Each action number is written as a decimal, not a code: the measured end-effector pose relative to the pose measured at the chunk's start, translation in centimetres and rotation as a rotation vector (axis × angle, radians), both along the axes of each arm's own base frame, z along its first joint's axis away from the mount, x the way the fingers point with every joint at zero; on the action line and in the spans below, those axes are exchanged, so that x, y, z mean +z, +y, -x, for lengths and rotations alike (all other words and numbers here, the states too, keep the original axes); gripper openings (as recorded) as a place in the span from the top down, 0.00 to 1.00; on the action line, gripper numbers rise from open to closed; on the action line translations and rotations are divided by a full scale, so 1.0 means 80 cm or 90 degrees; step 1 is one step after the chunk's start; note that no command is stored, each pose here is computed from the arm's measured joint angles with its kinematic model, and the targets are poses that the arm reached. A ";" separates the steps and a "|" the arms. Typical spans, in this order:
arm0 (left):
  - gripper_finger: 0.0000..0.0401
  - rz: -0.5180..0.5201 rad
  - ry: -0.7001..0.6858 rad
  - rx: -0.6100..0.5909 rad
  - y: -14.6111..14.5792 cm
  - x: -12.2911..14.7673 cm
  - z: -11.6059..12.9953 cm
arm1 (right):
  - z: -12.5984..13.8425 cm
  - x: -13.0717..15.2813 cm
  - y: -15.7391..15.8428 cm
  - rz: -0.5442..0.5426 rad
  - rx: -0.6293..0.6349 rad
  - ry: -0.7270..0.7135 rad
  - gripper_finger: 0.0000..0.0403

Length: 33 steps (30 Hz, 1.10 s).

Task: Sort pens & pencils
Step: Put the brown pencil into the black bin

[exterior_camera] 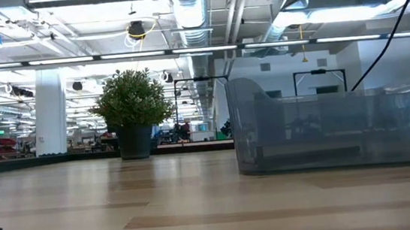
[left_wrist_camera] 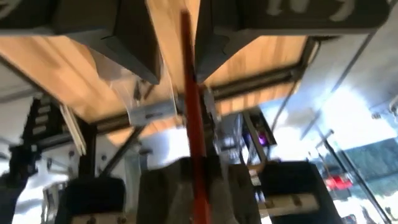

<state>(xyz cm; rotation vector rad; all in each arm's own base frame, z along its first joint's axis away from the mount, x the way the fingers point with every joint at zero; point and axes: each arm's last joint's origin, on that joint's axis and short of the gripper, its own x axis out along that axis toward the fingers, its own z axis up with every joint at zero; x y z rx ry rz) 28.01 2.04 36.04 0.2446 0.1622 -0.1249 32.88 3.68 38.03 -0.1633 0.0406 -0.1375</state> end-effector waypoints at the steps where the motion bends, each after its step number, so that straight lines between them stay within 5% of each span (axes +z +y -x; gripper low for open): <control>1: 0.77 -0.003 0.015 -0.001 0.000 -0.002 0.001 | 0.000 -0.002 -0.001 0.002 -0.009 0.011 0.89; 7: 0.74 -0.017 0.149 0.030 0.001 -0.026 0.010 | 0.004 -0.024 -0.002 -0.022 -0.031 0.124 0.89; 13: 0.74 -0.011 0.260 0.071 0.003 -0.044 0.020 | 0.019 -0.059 0.004 -0.135 -0.043 0.301 0.88; 23: 0.74 0.004 0.397 0.130 0.004 -0.064 0.036 | 0.045 -0.091 0.043 -0.294 0.053 0.528 0.88; 33: 0.74 0.046 0.460 0.155 0.003 -0.072 0.045 | 0.021 -0.154 0.068 -0.311 0.072 0.686 0.88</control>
